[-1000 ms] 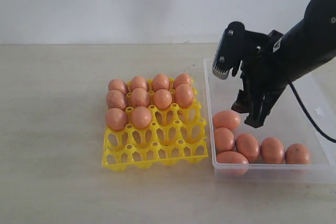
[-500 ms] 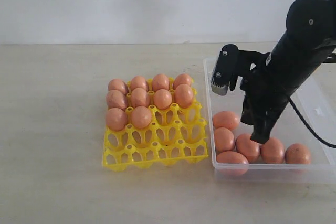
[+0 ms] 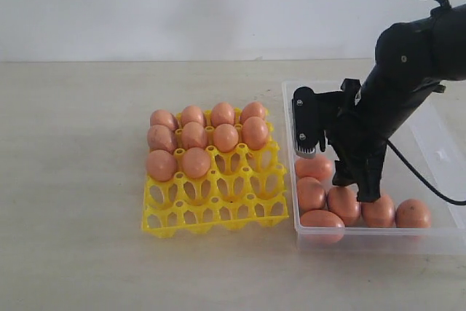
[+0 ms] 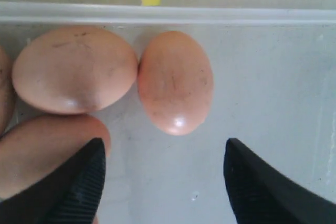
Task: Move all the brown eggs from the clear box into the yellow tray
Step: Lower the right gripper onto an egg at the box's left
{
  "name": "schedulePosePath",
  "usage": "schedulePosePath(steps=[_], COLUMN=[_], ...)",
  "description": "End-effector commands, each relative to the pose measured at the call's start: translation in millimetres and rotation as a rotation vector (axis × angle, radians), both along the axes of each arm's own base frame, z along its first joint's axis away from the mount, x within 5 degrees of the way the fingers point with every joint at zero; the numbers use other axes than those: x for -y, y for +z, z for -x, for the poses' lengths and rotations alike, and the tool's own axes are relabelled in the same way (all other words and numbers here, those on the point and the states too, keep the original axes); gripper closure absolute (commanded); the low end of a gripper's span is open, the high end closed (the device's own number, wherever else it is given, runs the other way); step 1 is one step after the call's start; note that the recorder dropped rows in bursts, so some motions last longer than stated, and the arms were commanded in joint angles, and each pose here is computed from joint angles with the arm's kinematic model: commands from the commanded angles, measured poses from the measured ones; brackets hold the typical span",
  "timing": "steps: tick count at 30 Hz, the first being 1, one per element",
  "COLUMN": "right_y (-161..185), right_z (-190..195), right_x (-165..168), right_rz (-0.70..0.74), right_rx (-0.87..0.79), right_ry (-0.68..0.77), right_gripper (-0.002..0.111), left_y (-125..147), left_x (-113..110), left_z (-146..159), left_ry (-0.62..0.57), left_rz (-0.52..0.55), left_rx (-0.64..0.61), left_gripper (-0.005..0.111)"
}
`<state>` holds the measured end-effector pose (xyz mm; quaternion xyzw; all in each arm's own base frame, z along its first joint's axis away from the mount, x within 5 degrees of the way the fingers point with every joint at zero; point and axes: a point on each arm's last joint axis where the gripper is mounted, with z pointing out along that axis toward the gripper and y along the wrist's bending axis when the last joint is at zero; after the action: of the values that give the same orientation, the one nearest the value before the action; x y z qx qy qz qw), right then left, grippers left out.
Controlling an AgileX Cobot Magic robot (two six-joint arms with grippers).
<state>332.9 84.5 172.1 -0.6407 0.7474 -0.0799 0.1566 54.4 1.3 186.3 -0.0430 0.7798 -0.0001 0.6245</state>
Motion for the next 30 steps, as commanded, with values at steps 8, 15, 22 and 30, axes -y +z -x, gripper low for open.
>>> schedulePosePath(steps=[8,15,22,30], right_y=[-19.8,-28.4,-28.1,-43.6], right_z=[-13.4,-17.1,-19.8,-21.2], right_x=[-3.9,-5.8,-6.6,-6.9], right_rz=[0.008,0.007,0.006,0.013], right_rx=[0.059,0.072,0.102,0.070], right_ry=[0.054,0.066,0.080,0.080], right_gripper=[0.049,0.049,0.049,0.049], left_y=[-1.1,-1.1,-1.1,-1.1], left_x=[0.0,0.0,0.0,0.0], left_z=[0.1,0.1,0.1,0.1], left_ry=[0.000,0.000,0.000,0.000], left_rz=[-0.003,-0.003,-0.003,-0.003], left_rx=[-0.001,-0.001,-0.001,-0.001], left_gripper=[0.103,0.103,0.103,0.103])
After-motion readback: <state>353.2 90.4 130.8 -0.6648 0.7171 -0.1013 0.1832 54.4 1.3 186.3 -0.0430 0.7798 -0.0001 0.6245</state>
